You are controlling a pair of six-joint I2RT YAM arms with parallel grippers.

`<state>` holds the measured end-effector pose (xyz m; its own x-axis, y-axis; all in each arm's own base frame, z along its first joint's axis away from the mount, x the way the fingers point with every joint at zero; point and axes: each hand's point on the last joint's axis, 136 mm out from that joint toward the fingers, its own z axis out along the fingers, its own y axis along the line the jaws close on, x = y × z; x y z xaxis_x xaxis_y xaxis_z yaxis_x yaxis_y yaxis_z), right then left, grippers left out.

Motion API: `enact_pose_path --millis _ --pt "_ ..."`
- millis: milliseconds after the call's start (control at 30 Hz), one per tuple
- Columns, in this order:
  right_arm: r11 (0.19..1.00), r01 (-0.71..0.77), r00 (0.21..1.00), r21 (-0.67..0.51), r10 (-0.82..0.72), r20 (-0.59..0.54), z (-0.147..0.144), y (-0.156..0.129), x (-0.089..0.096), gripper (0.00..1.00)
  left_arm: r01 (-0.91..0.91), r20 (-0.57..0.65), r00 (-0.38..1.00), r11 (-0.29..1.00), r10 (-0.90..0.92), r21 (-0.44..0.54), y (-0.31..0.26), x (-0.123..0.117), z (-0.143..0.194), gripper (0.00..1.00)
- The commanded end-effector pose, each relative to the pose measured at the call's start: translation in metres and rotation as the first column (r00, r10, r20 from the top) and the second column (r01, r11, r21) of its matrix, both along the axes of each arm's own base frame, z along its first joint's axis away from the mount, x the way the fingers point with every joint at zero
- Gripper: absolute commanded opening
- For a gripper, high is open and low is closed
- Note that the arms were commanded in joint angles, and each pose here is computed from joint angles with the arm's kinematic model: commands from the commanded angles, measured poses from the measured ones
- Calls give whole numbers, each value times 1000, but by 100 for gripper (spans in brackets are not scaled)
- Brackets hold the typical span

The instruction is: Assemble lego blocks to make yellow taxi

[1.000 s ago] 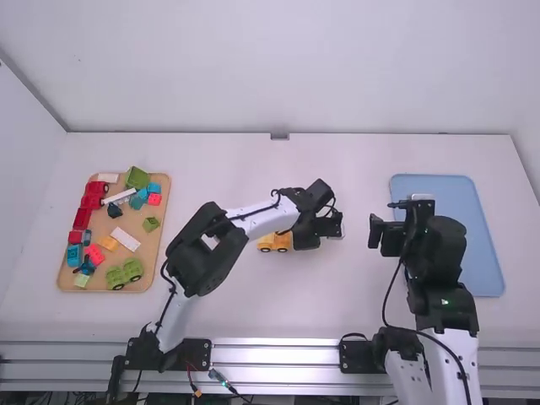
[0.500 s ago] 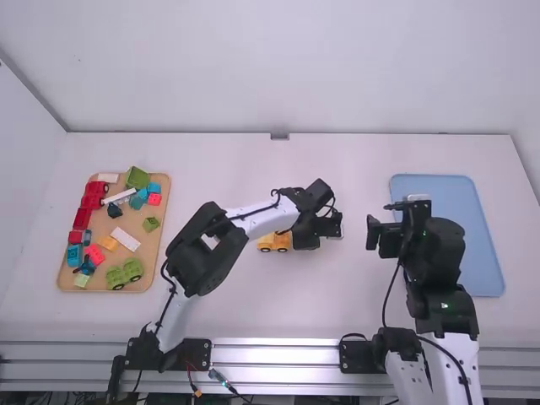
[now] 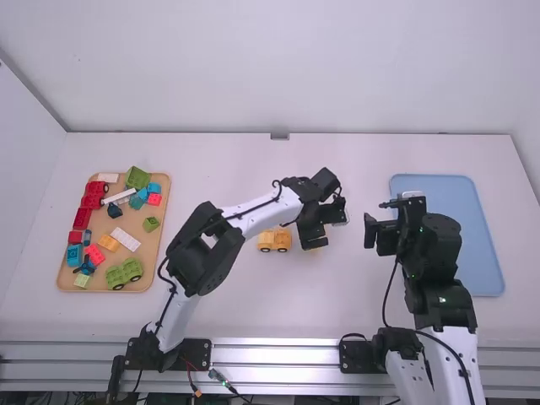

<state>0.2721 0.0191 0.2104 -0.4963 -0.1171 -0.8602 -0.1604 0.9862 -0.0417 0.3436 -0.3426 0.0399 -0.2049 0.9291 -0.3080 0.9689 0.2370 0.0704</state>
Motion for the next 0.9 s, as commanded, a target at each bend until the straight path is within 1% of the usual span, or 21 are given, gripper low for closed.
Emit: enact_pose_path --millis 0,67,167,233,267,333,367,400,433,467,600,633,700,733,767,833,867 --pt "1000 -2 1000 -10 2 -28 -10 -1 6 99 12 4 1000 1000 -12 -3 2 9 18 99" --pt "1000 -7 999 -24 7 -36 -13 -2 11 99 59 -20 998 998 -59 -25 3 7 26 99" --pt "997 -33 998 -64 30 -54 -21 -3 19 99 61 -28 998 996 -63 -60 12 16 36 99" --pt "994 -69 996 -88 64 -63 -26 0 27 99 8 -48 999 993 -14 -119 31 30 46 99" --pt "993 -73 996 -90 68 -62 -27 1 27 99 5 -49 999 992 -11 -123 32 31 46 99" --pt "983 -148 988 -107 142 -63 -30 11 33 100 -14 -79 997 981 -1 -193 51 37 56 99" --pt "979 -168 985 -114 162 -61 -31 14 34 99 -16 -85 996 978 -2 -209 55 38 58 99" --pt "969 -213 976 -129 206 -65 -33 20 37 99 -6 -99 995 967 -20 -253 67 36 67 99" --pt "963 -235 971 -134 228 -70 -34 23 38 99 7 -102 994 961 -37 -275 72 33 70 99" --pt "948 -283 958 -146 271 -95 -37 30 41 99 51 -94 992 943 -86 -329 83 26 79 99" --pt "911 -376 921 -167 348 -173 -44 45 47 99 109 -25 991 896 -132 -430 102 17 93 99" --pt "899 -403 908 -173 369 -197 -47 49 48 99 109 -6 992 891 -124 -441 107 16 94 99" --pt "839 -509 847 -193 447 -288 -58 65 49 99 76 65 997 877 -51 -475 126 18 100 99" --pt "798 -567 807 -205 489 -332 -64 73 49 99 39 91 996 874 6 -485 135 23 100 99" --pt "784 -584 795 -208 501 -343 -66 76 49 99 28 98 995 872 23 -488 137 24 100 99" --pt "693 -689 705 -214 570 -423 -79 92 45 99 -68 133 980 877 149 -476 158 33 94 99" --pt "661 -719 674 -215 588 -447 -83 96 44 99 -96 134 975 875 179 -474 163 33 92 99"
